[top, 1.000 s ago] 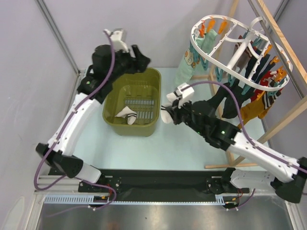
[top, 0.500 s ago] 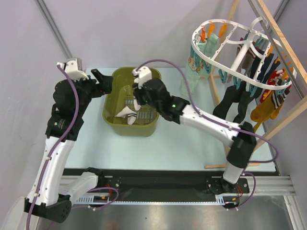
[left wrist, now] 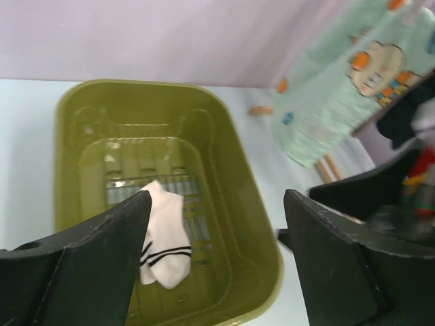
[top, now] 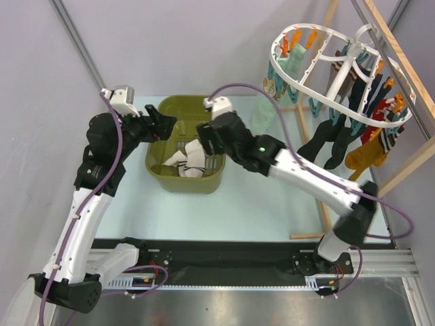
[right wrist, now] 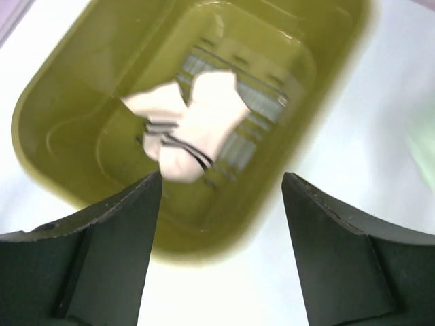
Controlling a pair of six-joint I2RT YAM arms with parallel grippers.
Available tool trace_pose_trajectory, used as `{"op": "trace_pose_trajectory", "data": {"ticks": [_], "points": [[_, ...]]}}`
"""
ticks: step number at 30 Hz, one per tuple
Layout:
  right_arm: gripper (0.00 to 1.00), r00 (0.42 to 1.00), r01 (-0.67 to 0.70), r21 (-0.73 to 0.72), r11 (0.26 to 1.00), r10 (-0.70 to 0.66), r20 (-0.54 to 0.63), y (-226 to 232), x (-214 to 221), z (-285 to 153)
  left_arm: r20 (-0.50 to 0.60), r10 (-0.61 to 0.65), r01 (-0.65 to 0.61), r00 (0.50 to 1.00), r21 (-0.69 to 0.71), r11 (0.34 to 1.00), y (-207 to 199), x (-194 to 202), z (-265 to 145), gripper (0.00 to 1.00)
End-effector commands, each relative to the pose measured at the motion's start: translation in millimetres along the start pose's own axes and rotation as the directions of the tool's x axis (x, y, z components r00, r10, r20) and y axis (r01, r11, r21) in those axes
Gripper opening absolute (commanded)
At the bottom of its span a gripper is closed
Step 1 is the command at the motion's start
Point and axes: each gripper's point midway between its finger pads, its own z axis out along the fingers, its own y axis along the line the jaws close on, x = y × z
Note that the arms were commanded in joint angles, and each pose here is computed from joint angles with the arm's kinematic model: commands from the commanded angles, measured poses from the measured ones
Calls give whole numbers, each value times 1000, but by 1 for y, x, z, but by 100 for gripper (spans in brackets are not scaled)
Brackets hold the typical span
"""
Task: Remove the socks clipped to the hanger
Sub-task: Place the sock in the bin, then remove the sock from the hanger.
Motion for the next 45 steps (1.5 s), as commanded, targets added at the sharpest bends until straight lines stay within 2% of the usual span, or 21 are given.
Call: {"op": "trace_pose_trajectory", "data": {"ticks": [1, 2, 4, 6, 12, 20, 28, 32, 35, 38, 39, 40, 41, 43, 44, 45], "points": [[76, 991, -135, 108, 985, 131, 41, -43, -7, -73, -4, 5, -4, 1000, 179, 984, -33, -4, 2, 85], [76, 986, -158, 122, 980, 150, 67, -55, -10, -92, -7, 7, -5, 1000, 195, 981, -37, -3, 2, 84], [76, 989, -149, 227, 962, 145, 36, -81, 15, -108, -16, 27, -22, 1000, 235, 972, -47, 1, 3, 85], [76, 986, -169, 306, 937, 160, 53, -107, 24, -134, -28, 54, -43, 998, 295, 955, -65, 3, 4, 85], [77, 979, -205, 493, 846, 178, 103, -166, 47, -181, -60, 114, -79, 992, 419, 904, -116, 16, -2, 85], [85, 974, -215, 683, 698, 208, 93, -220, 85, -184, -121, 98, -25, 988, 499, 866, -140, 39, 7, 84], [97, 966, -251, 766, 592, 208, 156, -253, 100, -180, -108, 102, -37, 989, 488, 872, -138, 40, 11, 84], [98, 961, -266, 784, 560, 221, 168, -270, 109, -172, -117, 99, -28, 988, 495, 868, -140, 42, 14, 84], [91, 959, -270, 779, 566, 226, 168, -277, 111, -164, -129, 98, -20, 987, 501, 865, -141, 47, 16, 84], [64, 956, -292, 724, 625, 222, 194, -270, 105, -158, -146, 101, -15, 984, 498, 867, -142, 53, 19, 83], [47, 957, -290, 703, 650, 217, 194, -267, 105, -156, -161, 104, -10, 981, 500, 866, -144, 59, 19, 82], [40, 951, -309, 676, 669, 223, 214, -264, 101, -159, -164, 107, -10, 981, 503, 864, -145, 62, 18, 82], [23, 951, -309, 612, 728, 235, 201, -252, 99, -156, -183, 112, -8, 977, 489, 872, -144, 73, 21, 82], [13, 950, -313, 549, 775, 245, 195, -241, 93, -157, -190, 99, 8, 977, 494, 869, -148, 79, 20, 81], [0, 953, -304, 536, 788, 248, 176, -238, 94, -158, -209, 79, 35, 975, 492, 870, -149, 85, 20, 81], [0, 950, -313, 519, 795, 255, 182, -235, 89, -161, -194, 64, 43, 979, 502, 864, -152, 83, 21, 81]]}}
